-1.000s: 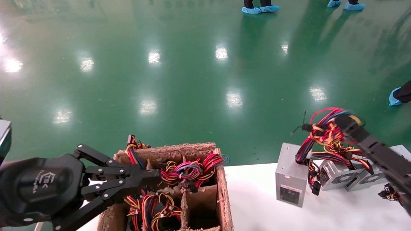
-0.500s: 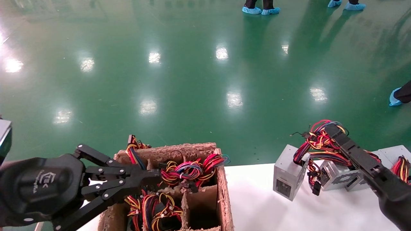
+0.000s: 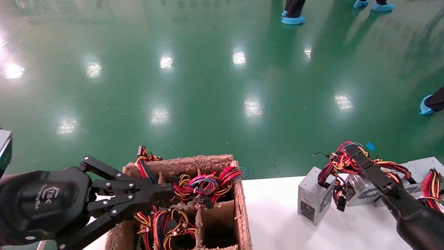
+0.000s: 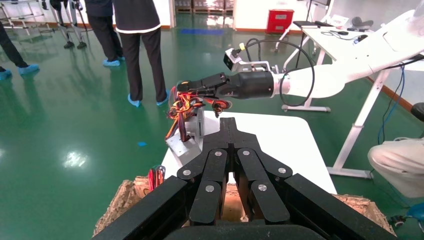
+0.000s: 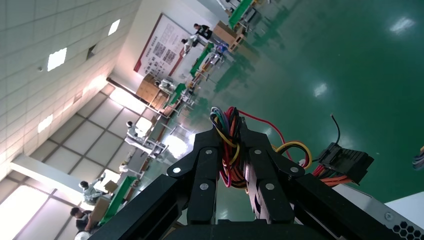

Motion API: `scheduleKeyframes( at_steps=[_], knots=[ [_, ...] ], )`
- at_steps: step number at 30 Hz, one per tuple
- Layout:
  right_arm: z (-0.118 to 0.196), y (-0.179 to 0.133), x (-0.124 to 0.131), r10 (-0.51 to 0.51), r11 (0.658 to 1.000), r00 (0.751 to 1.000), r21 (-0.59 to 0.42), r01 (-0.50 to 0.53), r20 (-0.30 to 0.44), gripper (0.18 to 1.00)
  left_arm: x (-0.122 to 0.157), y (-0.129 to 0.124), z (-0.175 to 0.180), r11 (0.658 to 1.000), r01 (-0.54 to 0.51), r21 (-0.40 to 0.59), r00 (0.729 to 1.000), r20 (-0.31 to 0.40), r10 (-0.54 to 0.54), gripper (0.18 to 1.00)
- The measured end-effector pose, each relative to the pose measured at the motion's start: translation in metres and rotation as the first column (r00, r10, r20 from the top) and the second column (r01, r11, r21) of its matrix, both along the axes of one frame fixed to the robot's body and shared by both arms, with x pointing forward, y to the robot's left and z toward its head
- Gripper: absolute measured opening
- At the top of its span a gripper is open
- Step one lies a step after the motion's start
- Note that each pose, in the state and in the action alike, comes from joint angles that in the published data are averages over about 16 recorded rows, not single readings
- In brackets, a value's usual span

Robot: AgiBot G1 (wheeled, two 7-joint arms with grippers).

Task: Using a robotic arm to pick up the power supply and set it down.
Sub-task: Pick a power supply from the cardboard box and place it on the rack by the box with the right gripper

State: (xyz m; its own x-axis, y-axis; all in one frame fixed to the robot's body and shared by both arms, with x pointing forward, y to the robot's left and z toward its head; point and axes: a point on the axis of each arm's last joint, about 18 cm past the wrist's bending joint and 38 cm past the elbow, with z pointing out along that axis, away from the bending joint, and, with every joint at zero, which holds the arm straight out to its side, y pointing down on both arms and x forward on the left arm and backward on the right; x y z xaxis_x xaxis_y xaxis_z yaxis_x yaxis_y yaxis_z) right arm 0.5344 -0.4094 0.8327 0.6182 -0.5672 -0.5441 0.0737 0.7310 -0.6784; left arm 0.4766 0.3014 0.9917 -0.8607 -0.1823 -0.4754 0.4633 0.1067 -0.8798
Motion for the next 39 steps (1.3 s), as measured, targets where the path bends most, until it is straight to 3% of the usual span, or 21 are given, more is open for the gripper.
scheduleKeyframes(
  at_steps=[8, 16, 28, 39],
  knots=[
    [0.017, -0.009, -0.013, -0.025, 0.999, 0.999, -0.021, 0.025, 0.038, 0.233, 0.0, 0.0, 0.0, 1.0, 0.0, 0.0, 1.0, 0.0, 0.0, 0.191],
    [0.044, -0.044, -0.037, -0.11, 0.993, 0.989, -0.041, 0.115, 0.097, 0.233, 0.0, 0.0, 0.0, 1.0, 0.0, 0.0, 1.0, 0.0, 0.0, 0.191],
    [0.066, -0.111, -0.079, -0.311, 0.948, 0.937, -0.017, 0.318, 0.16, 0.233, 0.0, 0.0, 0.0, 1.0, 0.0, 0.0, 1.0, 0.0, 0.0, 0.191],
    [0.071, -0.136, -0.109, -0.408, 0.911, 0.894, 0.018, 0.412, 0.183, 0.233, 0.0, 0.0, 0.0, 1.0, 0.0, 0.0, 1.0, 0.0, 0.0, 0.191]
  ],
)
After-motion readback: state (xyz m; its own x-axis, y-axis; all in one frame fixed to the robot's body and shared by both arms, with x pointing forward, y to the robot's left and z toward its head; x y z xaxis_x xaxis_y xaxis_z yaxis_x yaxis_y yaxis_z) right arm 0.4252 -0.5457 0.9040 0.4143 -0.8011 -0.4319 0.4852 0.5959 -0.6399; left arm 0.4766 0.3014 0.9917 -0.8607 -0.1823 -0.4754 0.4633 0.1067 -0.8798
